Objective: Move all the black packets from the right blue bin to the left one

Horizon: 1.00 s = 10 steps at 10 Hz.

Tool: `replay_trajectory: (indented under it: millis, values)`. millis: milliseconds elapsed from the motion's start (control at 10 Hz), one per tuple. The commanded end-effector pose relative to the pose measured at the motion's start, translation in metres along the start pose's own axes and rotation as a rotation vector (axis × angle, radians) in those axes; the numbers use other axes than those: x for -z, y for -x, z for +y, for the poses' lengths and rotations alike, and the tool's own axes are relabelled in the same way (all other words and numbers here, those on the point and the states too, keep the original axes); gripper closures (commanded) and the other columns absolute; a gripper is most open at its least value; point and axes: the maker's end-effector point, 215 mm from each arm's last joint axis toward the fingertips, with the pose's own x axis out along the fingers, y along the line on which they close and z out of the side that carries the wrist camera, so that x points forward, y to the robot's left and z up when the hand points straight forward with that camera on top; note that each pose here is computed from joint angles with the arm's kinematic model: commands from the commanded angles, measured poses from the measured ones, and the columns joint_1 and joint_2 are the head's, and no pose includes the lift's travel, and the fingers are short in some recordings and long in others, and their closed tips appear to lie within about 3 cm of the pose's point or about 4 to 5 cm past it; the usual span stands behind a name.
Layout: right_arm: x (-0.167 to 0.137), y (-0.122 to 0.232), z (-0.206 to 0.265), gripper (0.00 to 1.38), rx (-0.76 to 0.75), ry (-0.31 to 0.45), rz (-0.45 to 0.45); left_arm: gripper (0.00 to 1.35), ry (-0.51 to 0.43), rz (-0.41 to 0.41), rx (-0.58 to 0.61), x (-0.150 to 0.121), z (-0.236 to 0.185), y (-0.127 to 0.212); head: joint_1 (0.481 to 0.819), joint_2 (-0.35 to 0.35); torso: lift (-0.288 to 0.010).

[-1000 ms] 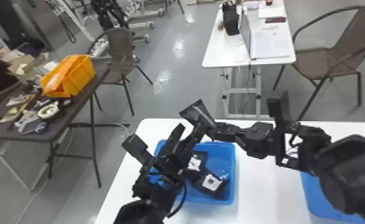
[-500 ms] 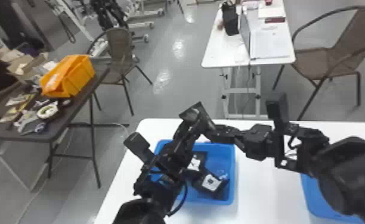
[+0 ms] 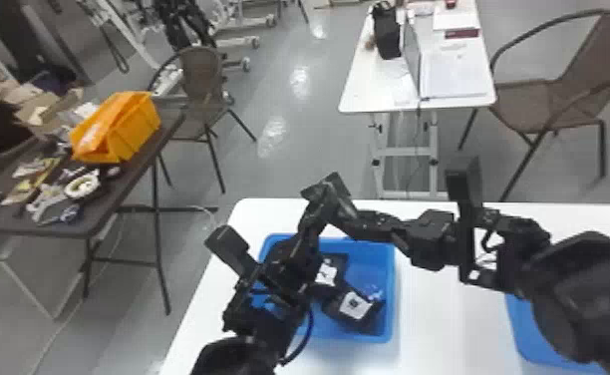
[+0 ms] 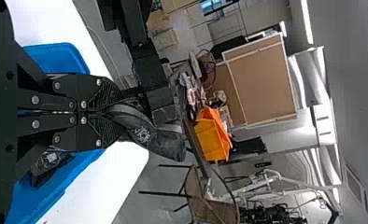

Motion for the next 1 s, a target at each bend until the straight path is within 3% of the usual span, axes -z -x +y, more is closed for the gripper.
replay_trajectory:
  millis: [0,100,200,400,600,900]
  values:
    - [-0.004,0.002,0.0,0.8,-0.008,-0.012,-0.037,1.22,0.0,-0.015,-0.004,-0.004,0.0,0.0,0.695,0.314,0.0]
    - [-0.011,0.008,-0.001,0.2,-0.007,-0.017,-0.083,1.22,-0.013,-0.019,-0.015,-0.005,0.005,0.002,0.695,0.317,0.0]
    - [-0.02,0.026,-0.013,0.0,0.04,0.017,-0.113,1.22,-0.078,-0.037,-0.047,-0.014,0.017,0.006,0.695,0.317,0.0]
    - [-0.027,0.091,-0.056,0.24,0.271,0.08,-0.151,1.22,-0.293,-0.013,-0.111,-0.013,0.05,0.018,0.695,0.31,0.0]
    - [-0.004,0.148,-0.084,0.35,0.455,0.041,-0.138,1.22,-0.429,0.097,-0.128,0.022,0.067,0.032,0.695,0.25,0.0]
    - [0.016,0.164,-0.093,0.36,0.501,-0.004,-0.117,1.22,-0.525,0.196,-0.109,0.056,0.079,0.047,0.695,0.182,0.0]
